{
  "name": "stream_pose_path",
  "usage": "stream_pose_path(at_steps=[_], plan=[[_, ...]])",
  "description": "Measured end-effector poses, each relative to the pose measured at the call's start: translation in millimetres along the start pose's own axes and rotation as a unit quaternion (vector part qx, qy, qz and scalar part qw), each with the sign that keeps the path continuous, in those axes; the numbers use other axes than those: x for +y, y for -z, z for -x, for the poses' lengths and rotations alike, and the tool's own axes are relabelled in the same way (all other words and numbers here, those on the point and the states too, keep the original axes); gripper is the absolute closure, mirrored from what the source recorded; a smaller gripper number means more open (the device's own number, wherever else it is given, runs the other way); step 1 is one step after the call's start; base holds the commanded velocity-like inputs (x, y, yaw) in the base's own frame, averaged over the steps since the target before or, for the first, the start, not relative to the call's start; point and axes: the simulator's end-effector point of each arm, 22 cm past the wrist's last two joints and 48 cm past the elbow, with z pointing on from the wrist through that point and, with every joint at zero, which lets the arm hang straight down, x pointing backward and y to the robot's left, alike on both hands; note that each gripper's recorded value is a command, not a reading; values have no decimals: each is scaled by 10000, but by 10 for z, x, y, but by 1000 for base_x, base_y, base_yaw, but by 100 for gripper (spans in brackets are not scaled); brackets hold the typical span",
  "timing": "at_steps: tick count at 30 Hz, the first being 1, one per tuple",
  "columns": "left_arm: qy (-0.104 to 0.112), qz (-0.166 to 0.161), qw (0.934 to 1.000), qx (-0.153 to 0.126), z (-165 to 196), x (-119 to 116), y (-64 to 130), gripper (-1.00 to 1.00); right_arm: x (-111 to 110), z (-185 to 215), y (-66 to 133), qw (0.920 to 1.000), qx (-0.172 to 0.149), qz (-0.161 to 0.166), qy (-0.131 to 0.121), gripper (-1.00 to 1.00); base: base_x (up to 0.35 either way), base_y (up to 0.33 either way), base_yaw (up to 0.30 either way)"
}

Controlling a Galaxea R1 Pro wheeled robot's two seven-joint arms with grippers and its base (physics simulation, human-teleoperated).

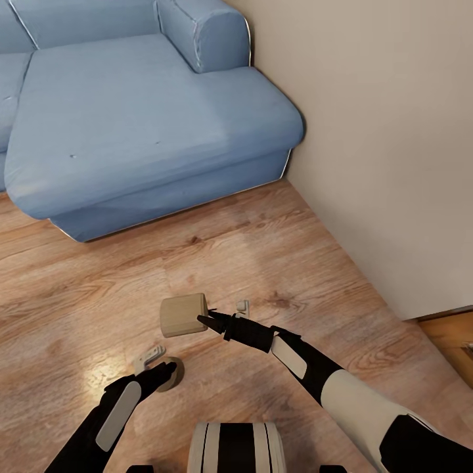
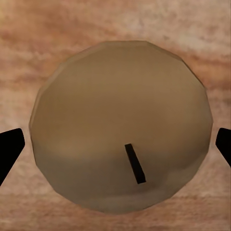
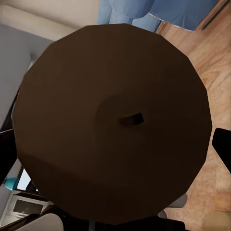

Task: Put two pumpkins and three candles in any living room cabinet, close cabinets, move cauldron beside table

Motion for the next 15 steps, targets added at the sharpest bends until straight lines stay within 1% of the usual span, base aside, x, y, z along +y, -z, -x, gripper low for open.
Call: stream_pose_path(at_steps=[15], plan=[[-13, -27, 10000, 15, -6, -17, 2, -100, 0, -1, 0, 10000, 2, 0, 1, 100, 0, 0, 0]])
